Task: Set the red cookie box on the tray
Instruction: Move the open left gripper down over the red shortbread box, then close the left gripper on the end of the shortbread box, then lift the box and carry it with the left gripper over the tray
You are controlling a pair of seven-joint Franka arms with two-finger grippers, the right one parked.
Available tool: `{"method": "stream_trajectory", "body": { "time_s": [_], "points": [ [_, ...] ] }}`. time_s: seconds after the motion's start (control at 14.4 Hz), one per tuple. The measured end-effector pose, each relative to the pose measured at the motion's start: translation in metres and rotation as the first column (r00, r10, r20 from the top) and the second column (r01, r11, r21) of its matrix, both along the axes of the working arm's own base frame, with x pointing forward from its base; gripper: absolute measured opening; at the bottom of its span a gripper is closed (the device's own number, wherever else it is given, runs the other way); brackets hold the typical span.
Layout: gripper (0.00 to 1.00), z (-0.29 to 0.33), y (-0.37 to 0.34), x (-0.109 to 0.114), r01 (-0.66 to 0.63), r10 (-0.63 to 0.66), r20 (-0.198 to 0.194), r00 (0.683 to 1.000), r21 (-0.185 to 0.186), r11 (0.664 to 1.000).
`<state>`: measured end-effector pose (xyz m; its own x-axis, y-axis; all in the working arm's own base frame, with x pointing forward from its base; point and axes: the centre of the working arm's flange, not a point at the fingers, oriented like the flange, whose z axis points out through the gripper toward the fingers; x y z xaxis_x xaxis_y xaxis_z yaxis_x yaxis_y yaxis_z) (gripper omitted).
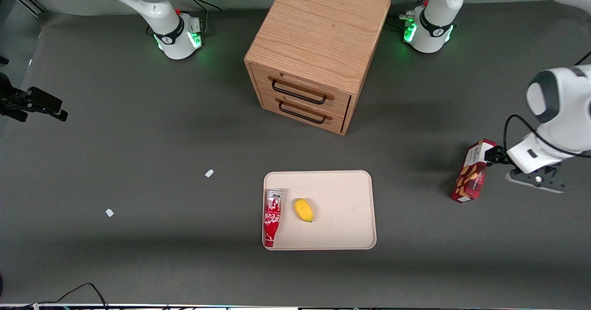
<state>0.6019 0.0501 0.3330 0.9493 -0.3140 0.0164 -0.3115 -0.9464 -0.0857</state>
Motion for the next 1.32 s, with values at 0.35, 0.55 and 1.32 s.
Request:
{"method": "stream_trajectory", "body": {
  "time_s": [0.35,0.55,1.32],
  "points": [
    [1.00,-0.077,0.002,-0.008,0.079,-0.079,-0.025,0.997,0.013,0.997],
    [0.95,-0.100,0.005,-0.009,0.090,-0.089,-0.026,0.996,0.019,0.996],
    [0.20,-0.112,0.003,-0.010,0.069,-0.069,-0.053,0.996,0.001,0.998]
  ]
}}
